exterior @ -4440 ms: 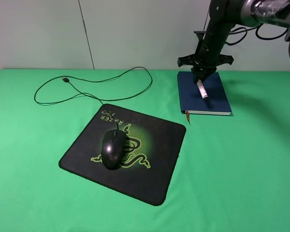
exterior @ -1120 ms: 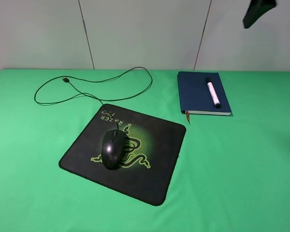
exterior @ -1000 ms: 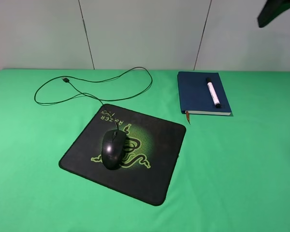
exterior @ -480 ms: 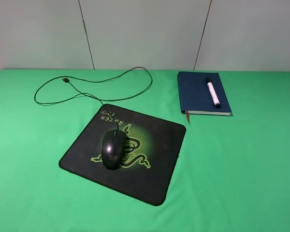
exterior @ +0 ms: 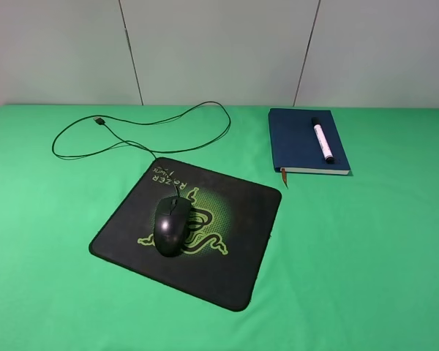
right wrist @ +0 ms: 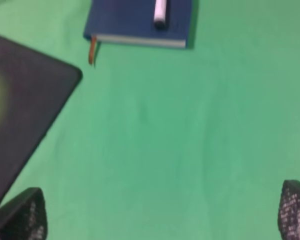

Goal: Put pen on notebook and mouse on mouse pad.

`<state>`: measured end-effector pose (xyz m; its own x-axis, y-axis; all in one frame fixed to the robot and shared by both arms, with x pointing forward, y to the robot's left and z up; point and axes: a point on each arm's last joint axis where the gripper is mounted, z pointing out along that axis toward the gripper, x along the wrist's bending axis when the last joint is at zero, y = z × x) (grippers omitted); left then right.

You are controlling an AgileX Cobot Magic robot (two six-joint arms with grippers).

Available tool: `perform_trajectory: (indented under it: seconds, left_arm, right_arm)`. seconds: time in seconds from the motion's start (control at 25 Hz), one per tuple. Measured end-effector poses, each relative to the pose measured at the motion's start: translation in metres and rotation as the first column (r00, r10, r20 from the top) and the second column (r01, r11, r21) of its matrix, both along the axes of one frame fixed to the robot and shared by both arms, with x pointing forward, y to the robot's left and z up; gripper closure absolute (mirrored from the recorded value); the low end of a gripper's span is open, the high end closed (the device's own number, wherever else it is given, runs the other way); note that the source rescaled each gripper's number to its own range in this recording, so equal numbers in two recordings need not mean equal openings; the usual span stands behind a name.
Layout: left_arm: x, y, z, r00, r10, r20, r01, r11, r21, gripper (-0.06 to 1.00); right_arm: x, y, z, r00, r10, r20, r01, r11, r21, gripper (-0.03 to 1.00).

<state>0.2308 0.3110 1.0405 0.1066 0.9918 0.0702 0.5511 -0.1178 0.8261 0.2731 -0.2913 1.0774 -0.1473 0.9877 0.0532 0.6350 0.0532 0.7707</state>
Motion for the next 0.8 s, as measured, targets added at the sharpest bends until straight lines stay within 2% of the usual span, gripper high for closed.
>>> perform_trajectory:
  seconds: [0.16, 0.36, 0.8]
  left_arm:
    - [0.000, 0.000, 0.000, 1.000, 0.000, 0.000, 0.000, 1.000, 0.000, -0.01]
    - [0.000, 0.000, 0.000, 1.000, 0.000, 0.000, 0.000, 1.000, 0.000, -0.01]
    - [0.000, 0.000, 0.000, 1.000, 0.000, 0.000, 0.000, 1.000, 0.000, -0.01]
  right_arm:
    - [-0.009, -0.003, -0.022, 0.999, -0.005, 0.047, 0.006, 1.000, -0.004, -0.03]
    - [-0.019, -0.006, -0.023, 0.992, -0.010, 0.130, 0.011, 1.000, -0.002, -0.03]
    - [-0.020, -0.006, -0.023, 0.991, -0.010, 0.133, 0.010, 1.000, -0.001, -0.03]
